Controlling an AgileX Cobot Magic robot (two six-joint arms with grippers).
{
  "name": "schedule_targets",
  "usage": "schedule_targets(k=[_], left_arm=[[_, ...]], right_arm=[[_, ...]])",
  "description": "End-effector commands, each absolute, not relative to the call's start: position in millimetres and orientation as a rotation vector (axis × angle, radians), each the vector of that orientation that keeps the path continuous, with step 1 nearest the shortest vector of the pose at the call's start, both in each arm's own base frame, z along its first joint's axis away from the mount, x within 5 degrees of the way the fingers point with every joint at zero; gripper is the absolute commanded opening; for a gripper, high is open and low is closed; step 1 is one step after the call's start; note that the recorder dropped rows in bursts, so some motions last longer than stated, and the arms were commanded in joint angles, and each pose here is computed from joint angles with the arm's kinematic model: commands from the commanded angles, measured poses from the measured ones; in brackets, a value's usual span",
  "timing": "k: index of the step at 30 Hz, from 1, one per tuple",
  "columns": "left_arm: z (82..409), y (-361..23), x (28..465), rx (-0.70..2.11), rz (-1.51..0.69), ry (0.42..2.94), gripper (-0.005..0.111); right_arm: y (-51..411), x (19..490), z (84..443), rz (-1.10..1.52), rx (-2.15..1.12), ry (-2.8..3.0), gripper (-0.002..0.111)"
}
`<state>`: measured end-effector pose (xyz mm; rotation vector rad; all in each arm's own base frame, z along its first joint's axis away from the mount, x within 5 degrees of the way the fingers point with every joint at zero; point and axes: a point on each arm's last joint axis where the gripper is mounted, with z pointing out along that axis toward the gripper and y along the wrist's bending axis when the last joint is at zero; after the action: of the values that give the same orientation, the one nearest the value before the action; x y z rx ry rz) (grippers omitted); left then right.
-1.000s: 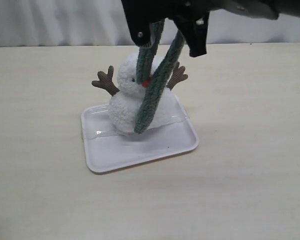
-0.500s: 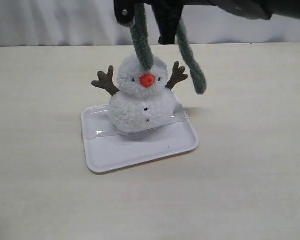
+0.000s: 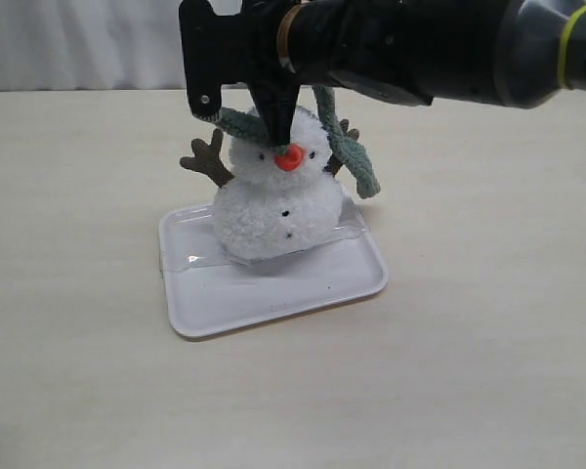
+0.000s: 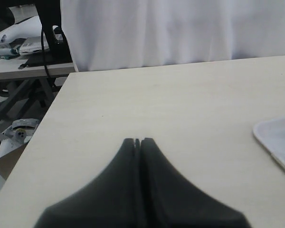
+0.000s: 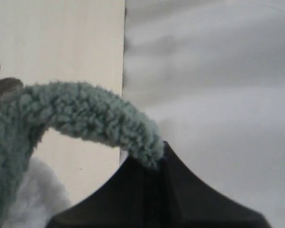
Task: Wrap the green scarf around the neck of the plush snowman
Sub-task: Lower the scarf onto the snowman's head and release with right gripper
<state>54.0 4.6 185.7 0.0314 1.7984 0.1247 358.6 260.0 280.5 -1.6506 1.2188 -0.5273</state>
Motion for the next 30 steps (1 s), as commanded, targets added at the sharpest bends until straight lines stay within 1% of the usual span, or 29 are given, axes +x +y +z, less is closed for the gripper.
schedule_targets(k=[1, 6, 8, 11, 15, 21, 26, 30], left_arm=[[185.3, 4.3, 54.1, 0.038, 0.124, 1.793, 0.0], [185.3, 4.3, 54.1, 0.038, 0.124, 1.793, 0.0], [185.3, 4.3, 54.1, 0.038, 0.124, 1.793, 0.0], [185.3, 4.3, 54.1, 0.038, 0.124, 1.793, 0.0], [185.3, 4.3, 54.1, 0.038, 0.124, 1.793, 0.0], [185.3, 4.3, 54.1, 0.038, 0.124, 1.793, 0.0], [185.3, 4.3, 54.1, 0.037, 0.122, 1.793, 0.0], [185.3, 4.3, 54.1, 0.037, 0.122, 1.793, 0.0]], right_arm=[[267.7, 360.4, 281.6, -0.415, -1.569, 1.212, 0.004], [274.6, 358.4, 282.0, -0.28, -1.47, 1.258, 0.004], [278.3, 355.7, 288.2, -0.198, -1.415, 1.241, 0.004], [278.3, 352.2, 298.5, -0.15, -1.368, 1.231, 0.004], [272.6, 353.7, 297.0, -0.2, -1.373, 1.295, 0.004], [261.6, 361.3, 272.7, -0.329, -1.423, 1.476, 0.004], [259.5, 358.5, 255.0, -0.417, -1.581, 1.401, 0.004], [258.8, 358.0, 253.2, -0.425, -1.594, 1.399, 0.004]])
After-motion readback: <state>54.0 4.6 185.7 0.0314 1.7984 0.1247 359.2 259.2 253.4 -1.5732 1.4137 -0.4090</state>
